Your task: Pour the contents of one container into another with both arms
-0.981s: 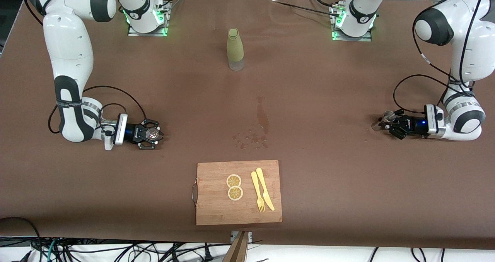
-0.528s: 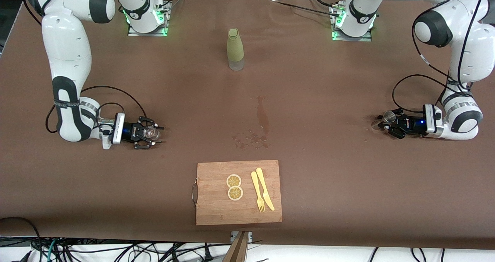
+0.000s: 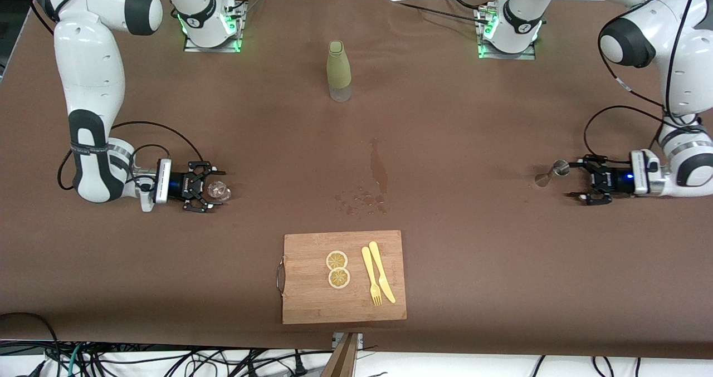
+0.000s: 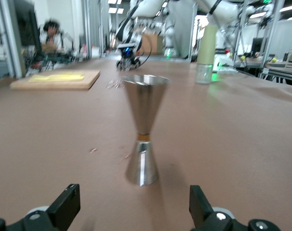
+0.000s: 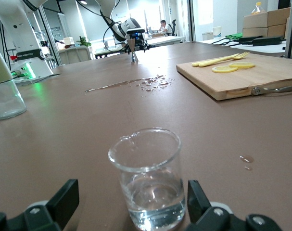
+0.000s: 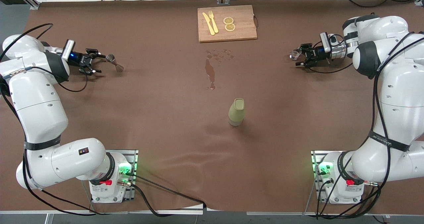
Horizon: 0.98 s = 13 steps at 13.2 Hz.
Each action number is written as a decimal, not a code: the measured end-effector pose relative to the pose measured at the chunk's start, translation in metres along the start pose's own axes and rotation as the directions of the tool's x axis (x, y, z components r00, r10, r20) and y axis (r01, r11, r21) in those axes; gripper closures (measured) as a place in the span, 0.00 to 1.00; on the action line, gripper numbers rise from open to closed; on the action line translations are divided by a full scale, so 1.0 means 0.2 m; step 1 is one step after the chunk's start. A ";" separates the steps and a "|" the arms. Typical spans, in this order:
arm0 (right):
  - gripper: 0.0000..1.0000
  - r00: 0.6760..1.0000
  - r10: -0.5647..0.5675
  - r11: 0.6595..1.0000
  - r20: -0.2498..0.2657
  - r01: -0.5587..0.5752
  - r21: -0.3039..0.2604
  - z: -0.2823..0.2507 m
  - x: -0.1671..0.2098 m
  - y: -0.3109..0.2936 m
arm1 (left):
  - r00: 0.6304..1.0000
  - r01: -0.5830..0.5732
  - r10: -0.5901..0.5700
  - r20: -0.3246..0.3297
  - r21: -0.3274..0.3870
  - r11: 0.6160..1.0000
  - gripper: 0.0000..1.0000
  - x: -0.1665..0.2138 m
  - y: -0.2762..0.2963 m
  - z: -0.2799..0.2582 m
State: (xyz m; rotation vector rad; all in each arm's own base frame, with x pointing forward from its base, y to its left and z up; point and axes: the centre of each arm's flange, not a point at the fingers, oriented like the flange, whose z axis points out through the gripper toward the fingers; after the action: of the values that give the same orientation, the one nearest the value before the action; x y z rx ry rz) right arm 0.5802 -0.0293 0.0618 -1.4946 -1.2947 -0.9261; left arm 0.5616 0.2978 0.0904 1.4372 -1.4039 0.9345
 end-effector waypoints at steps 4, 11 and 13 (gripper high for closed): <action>0.00 1.000 0.013 0.999 -0.002 -0.013 0.032 -0.01 -0.02 -0.04 | 0.901 0.388 -0.381 0.205 0.006 0.921 0.00 0.43 -0.11 -0.22; 0.00 0.999 0.037 0.997 0.017 -0.039 0.065 -0.12 -0.04 -0.10 | 0.396 0.744 -0.809 0.434 0.365 0.560 0.00 1.62 -0.36 0.01; 0.00 0.997 0.066 0.997 0.034 -0.068 0.047 -0.19 -0.03 -0.09 | 0.383 0.649 -0.780 0.494 0.457 0.608 0.00 1.95 -0.41 0.17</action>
State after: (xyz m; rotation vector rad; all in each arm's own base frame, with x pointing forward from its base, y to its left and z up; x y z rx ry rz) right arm 0.5627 -0.0669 0.0700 -1.5116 -1.2738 -0.8248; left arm 0.6696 0.1370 0.4400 2.4088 -0.9052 -0.0807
